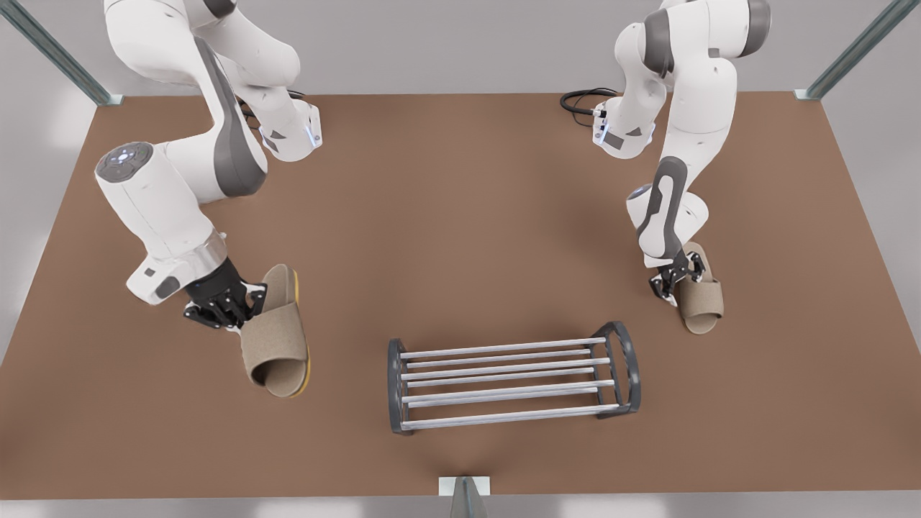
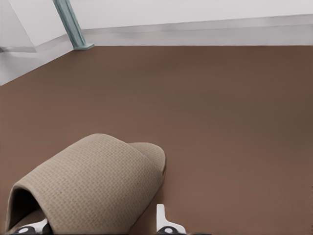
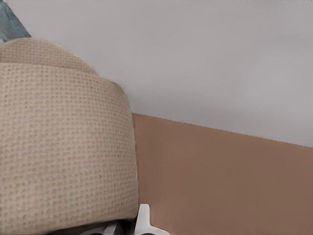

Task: Place the right shoe on the shoe rack with the right arm, and place the left shoe on the shoe rack with the left arm

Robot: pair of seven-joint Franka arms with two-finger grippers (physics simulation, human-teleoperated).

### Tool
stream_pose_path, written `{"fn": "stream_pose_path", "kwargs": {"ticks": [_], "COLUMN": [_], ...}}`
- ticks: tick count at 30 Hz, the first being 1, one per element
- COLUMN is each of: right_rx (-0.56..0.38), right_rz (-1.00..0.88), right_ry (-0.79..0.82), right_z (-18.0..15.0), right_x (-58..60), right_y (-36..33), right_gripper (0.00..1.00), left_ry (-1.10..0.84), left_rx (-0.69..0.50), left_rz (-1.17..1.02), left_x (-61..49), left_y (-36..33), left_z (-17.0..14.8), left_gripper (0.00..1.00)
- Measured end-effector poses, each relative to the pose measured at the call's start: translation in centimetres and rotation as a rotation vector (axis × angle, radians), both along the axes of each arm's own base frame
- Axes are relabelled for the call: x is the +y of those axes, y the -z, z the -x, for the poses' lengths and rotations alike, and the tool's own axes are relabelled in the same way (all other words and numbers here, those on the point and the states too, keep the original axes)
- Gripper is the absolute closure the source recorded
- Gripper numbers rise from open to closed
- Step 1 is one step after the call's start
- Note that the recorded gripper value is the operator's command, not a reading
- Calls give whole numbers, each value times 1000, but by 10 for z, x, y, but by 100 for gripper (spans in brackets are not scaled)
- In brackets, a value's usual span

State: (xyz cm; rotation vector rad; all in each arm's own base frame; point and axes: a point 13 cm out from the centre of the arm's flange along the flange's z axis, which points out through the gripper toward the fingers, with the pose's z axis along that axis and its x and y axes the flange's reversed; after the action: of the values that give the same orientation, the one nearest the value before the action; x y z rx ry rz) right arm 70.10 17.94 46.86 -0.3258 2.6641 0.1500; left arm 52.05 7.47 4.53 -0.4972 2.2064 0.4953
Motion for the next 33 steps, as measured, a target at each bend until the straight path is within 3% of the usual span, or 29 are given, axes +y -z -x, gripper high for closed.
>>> {"fn": "stream_pose_path", "kwargs": {"ticks": [5, 10, 15, 21, 23, 28, 30, 33], "right_rx": [67, 61, 68, 75, 59, 16, 6, -9], "right_rz": [9, 154, 206, 162, 141, 67, 44, 23], "right_ry": [-153, -69, 29, 236, 295, 376, 396, 419], "right_z": [48, 24, 42, 32, 23, 14, 14, 15], "right_x": [150, 227, 281, 286, 285, 305, 315, 328], "right_y": [-18, 33, 82, 129, 142, 167, 180, 199], "right_gripper": [79, 79, 79, 79, 79, 79, 79, 79], "left_ry": [-4, 8, 49, 86, 87, 132, 113, 70], "left_rx": [-6, -18, -20, -86, -185, -477, -537, -548], "left_rz": [5, 13, -4, 2, 49, 264, 315, 318], "left_x": [0, -9, -15, -24, -37, -175, -186, -167], "left_y": [-1, -7, -12, -49, -99, -245, -283, -287], "left_z": [-1, -5, -10, -30, -54, -158, -171, -171], "left_gripper": [38, 50, 79, 79, 79, 79, 79, 79]}}
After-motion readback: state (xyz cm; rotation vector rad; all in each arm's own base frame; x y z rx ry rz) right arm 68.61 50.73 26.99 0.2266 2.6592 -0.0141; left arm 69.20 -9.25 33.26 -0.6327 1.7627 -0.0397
